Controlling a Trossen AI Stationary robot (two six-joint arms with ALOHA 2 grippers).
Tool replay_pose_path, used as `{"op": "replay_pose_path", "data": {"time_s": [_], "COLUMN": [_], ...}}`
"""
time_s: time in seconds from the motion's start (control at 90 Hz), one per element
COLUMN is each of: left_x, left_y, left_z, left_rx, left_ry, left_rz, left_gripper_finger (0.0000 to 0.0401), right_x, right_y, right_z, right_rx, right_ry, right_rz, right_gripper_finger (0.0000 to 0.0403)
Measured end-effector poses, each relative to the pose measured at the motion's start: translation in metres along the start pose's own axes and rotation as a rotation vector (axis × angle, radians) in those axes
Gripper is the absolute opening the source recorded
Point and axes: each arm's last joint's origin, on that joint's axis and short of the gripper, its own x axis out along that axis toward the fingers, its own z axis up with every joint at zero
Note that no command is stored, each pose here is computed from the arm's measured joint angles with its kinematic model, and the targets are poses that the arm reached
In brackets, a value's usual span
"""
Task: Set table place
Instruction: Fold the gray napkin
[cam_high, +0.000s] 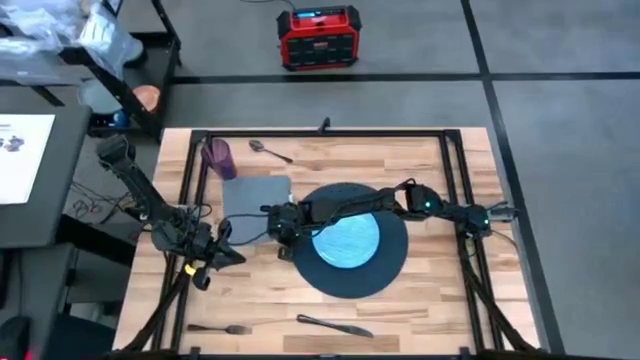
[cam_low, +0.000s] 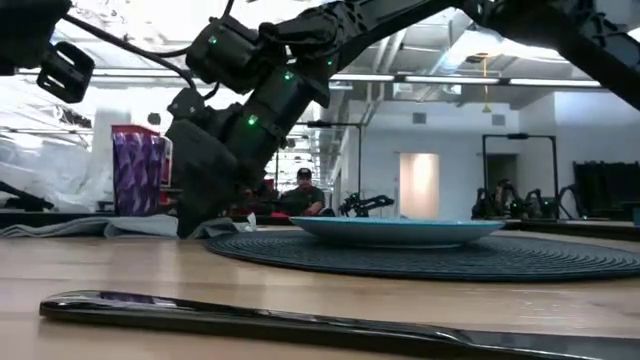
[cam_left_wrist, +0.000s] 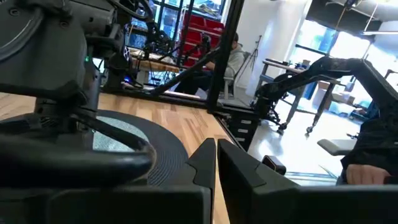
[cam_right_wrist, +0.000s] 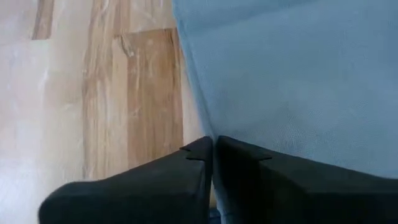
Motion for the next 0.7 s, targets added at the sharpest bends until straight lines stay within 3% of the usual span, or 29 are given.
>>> {"op": "replay_pose_path", "data": {"time_s": [0.256, 0.433, 0.7], "left_x": [0.000, 0.000, 0.000], "left_y": [0.000, 0.002, 0.004], "left_z": [0.000, 0.000, -0.004], "left_rx": [-0.005, -0.046, -0.079], "left_ry": [-0.001, -0.007, 0.004], "left_rz": [0.003, 0.050, 0.119], "left_gripper_finger": [0.0000, 0.0000, 0.0000], "right_x": [-0.001, -0.022, -0.056], "right_y": [0.001, -0.002, -0.028], "right_z": [0.002, 0.017, 0.036], "right_rx": [-0.001, 0.005, 0.075], "right_ry": [-0.012, -0.086, -0.159], "right_rz": [0.001, 0.005, 0.000], "right_gripper_finger": [0.0008, 0.0008, 0.0008]}}
